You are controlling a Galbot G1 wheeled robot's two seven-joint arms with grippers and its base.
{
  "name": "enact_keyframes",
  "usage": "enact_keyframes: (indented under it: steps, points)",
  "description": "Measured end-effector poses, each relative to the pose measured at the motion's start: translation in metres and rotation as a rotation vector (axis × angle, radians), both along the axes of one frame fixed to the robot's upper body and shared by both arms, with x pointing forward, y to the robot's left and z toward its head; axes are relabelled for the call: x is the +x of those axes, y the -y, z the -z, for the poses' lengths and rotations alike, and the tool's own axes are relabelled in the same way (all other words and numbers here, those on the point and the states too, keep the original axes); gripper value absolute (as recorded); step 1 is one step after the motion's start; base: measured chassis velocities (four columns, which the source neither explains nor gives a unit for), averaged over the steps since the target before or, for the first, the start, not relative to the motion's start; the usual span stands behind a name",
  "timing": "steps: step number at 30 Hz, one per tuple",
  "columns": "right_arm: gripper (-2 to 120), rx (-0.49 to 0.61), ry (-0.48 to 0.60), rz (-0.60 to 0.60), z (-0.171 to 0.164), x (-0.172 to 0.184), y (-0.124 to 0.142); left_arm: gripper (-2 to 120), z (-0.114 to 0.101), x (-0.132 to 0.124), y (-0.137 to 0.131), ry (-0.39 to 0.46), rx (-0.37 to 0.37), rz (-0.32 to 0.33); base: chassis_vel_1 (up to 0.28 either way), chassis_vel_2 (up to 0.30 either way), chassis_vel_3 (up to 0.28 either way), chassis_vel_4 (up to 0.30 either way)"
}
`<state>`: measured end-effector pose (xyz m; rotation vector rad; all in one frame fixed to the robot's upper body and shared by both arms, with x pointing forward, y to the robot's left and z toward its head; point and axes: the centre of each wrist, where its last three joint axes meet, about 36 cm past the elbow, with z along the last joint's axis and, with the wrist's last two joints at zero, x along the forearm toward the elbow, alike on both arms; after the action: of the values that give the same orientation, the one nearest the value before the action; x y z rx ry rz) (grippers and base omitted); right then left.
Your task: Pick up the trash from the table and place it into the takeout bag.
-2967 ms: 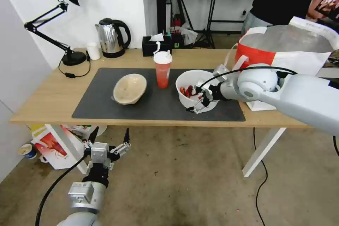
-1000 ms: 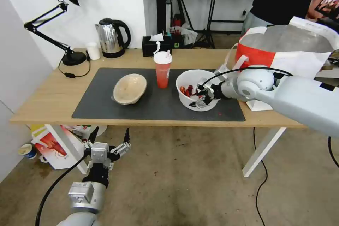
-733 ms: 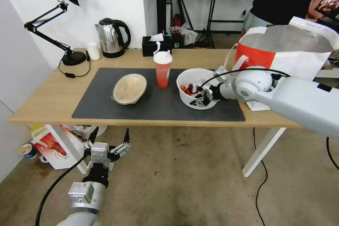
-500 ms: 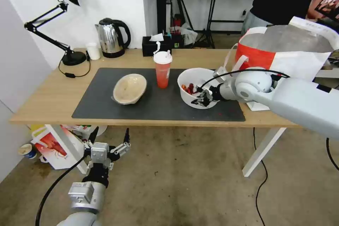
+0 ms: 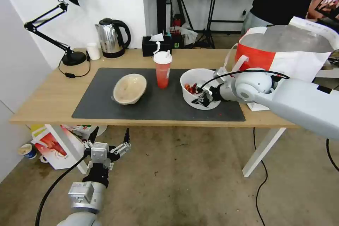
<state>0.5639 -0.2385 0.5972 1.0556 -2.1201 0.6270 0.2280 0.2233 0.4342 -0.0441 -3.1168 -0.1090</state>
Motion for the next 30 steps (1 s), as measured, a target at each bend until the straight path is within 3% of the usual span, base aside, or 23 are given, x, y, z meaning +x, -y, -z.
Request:
enact_keyframes:
  steps: [17,30]
  points:
    - [0,0.086,0.124,-0.098,-0.087,-0.05,-0.002,100,0.0,0.0,0.0,0.0,0.0,0.0,0.0,0.0,0.0,0.0]
    - [0,0.132,0.181,-0.109,-0.128,-0.055,-0.001,100,0.0,0.0,0.0,0.0,0.0,0.0,0.0,0.0,0.0,0.0]
